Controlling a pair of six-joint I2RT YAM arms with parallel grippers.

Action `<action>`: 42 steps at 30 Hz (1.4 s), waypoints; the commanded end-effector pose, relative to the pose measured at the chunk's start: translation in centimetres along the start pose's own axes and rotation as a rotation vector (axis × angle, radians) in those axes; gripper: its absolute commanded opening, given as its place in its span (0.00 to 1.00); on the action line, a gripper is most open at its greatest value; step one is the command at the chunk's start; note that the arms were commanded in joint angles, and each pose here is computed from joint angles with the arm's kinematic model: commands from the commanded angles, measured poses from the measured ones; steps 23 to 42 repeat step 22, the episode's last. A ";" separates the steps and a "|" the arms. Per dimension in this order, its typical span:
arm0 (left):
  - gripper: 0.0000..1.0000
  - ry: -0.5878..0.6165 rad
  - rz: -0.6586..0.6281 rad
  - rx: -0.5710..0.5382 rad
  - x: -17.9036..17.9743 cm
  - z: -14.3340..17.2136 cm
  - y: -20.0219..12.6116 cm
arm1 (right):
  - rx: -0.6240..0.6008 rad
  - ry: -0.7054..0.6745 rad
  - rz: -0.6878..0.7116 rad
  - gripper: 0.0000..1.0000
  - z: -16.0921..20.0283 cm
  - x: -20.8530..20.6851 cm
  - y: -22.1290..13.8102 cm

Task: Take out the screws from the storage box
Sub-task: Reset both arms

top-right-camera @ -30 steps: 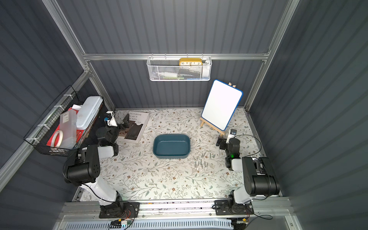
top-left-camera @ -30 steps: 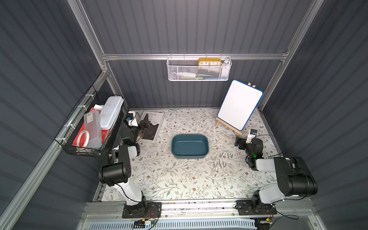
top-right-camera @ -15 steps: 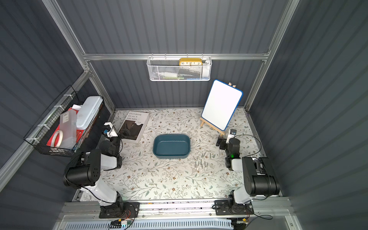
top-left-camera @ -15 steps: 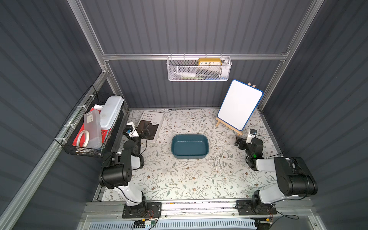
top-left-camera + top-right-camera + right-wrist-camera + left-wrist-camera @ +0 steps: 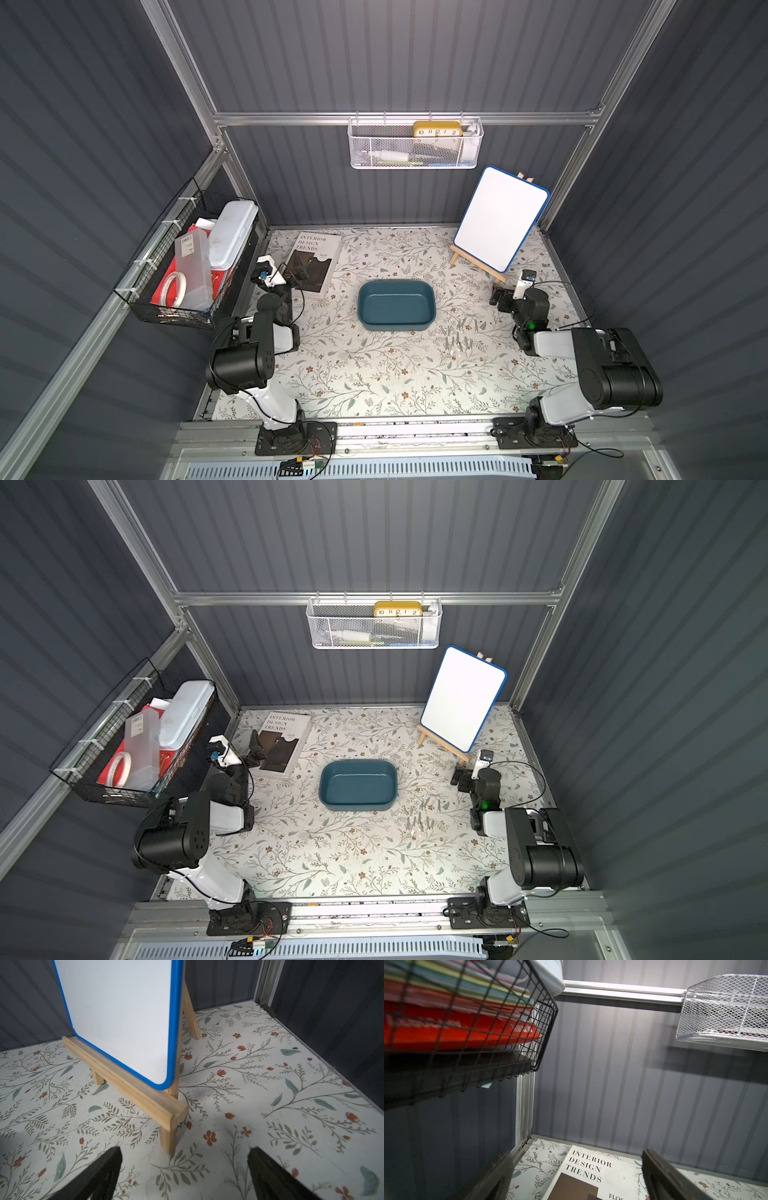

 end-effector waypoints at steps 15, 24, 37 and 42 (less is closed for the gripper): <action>0.99 -0.007 -0.004 -0.082 -0.1 -1.5 0.3 | -0.008 -0.014 -0.009 0.99 -0.5 0.2 0.3; 0.99 -0.007 -0.004 -0.081 -0.1 -1.5 0.3 | 0.001 -0.036 -0.036 0.99 -0.4 0.6 0.4; 0.99 -0.007 -0.004 -0.081 -0.1 -1.5 0.3 | 0.001 -0.036 -0.036 0.99 -0.4 0.6 0.4; 0.99 -0.007 -0.004 -0.081 -0.1 -1.5 0.3 | 0.001 -0.036 -0.036 0.99 -0.4 0.6 0.4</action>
Point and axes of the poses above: each gripper's point midway between its finger pads, its own y axis out along the fingers, its own x axis along the line the jaws close on, z = x × y, the point moved 10 cm from there along -y, back along the fingers
